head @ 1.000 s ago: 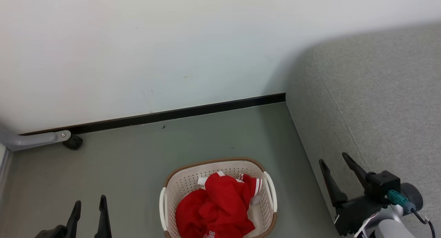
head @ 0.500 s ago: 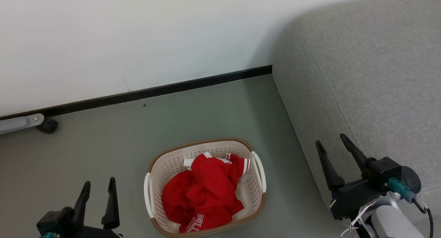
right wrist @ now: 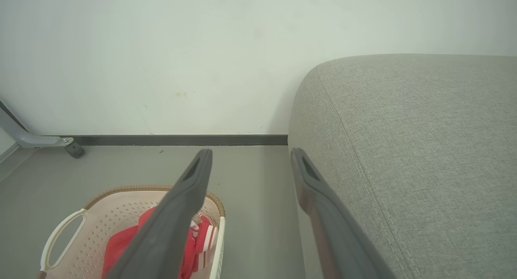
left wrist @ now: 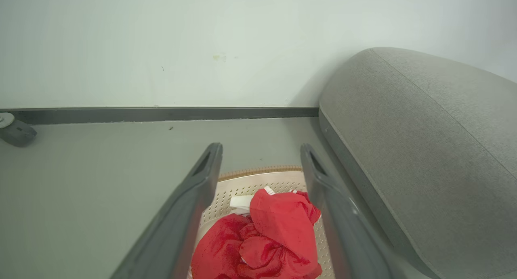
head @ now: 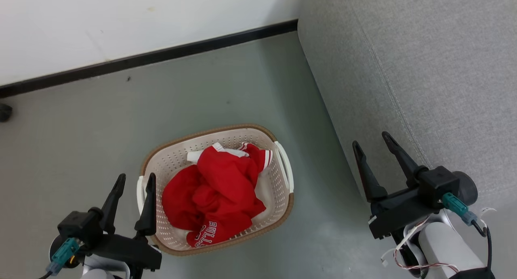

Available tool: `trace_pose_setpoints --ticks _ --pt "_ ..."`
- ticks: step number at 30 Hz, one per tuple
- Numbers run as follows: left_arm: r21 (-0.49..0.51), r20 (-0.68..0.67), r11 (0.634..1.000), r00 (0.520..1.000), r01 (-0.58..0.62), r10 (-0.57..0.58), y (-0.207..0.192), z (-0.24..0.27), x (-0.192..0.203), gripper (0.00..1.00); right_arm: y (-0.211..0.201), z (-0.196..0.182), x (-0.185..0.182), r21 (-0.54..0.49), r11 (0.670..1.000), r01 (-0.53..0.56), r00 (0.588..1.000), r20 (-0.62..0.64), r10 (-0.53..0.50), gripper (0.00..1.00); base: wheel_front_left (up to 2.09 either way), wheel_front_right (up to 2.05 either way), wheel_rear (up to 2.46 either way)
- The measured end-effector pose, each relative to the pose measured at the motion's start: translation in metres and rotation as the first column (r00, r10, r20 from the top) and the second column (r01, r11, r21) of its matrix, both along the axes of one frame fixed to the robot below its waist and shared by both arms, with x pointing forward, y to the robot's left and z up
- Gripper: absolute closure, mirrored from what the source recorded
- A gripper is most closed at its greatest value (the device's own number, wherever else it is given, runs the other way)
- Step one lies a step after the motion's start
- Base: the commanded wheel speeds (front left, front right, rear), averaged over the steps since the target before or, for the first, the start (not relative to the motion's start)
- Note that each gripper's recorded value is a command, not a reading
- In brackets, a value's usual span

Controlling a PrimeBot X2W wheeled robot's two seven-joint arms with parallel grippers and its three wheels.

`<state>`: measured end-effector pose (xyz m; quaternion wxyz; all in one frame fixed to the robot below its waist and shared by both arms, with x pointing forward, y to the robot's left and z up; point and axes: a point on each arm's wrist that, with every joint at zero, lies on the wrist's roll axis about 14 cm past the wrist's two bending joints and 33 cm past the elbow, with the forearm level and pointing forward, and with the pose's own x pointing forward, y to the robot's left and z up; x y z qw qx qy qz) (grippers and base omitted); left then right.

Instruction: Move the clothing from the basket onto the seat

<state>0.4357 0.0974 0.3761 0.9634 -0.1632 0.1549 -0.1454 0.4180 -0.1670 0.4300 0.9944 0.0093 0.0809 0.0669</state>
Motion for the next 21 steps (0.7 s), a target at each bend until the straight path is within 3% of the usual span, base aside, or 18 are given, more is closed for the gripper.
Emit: trace_pose_setpoints --ticks 10,21 --pt "-0.042 -0.059 0.985 0.984 0.168 -0.170 -0.052 -0.033 0.027 0.00 0.004 -0.032 0.001 0.009 1.000 0.013 0.997 -0.080 -0.012 0.00 0.00 0.00 0.00" --pt "-0.062 -0.268 0.946 0.908 0.318 -0.323 -0.095 -0.103 0.025 0.00 -0.005 -0.070 -0.012 -0.017 0.999 0.045 0.980 -0.195 -0.048 0.00 0.00 0.00 0.00"
